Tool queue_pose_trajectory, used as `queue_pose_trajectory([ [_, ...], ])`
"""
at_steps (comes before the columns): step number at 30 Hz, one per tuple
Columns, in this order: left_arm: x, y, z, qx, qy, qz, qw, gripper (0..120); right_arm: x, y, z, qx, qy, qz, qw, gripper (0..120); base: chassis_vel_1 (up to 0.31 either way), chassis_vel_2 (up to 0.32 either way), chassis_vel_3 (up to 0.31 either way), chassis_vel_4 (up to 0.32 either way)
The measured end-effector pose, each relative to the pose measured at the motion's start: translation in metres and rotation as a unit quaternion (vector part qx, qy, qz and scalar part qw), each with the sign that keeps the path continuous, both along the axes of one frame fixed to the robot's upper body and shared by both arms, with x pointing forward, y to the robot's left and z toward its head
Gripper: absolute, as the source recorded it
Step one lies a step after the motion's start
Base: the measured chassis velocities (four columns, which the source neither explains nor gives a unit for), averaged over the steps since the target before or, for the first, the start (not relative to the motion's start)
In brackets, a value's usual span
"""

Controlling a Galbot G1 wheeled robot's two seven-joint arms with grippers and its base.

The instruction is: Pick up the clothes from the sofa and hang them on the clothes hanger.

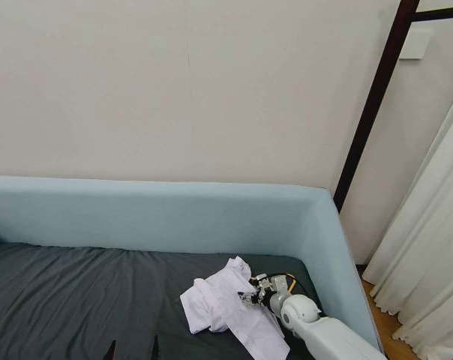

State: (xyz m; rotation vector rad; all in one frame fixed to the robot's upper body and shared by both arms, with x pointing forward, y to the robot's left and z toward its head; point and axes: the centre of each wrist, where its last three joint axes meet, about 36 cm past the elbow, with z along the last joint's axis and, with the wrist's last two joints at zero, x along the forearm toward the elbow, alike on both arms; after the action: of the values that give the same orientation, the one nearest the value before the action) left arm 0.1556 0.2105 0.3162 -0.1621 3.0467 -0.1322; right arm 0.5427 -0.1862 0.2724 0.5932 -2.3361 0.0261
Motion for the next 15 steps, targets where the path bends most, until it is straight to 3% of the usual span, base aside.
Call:
queue_pose_trajectory([
  [15,0.0022,-0.0006,0.0023,-0.007,-0.007,-0.002,1.0000,100,0.0010,0.0026,0.0026,-0.003,-0.011,0.003,1.000,16,0.000,0.000,0.000,0.000],
])
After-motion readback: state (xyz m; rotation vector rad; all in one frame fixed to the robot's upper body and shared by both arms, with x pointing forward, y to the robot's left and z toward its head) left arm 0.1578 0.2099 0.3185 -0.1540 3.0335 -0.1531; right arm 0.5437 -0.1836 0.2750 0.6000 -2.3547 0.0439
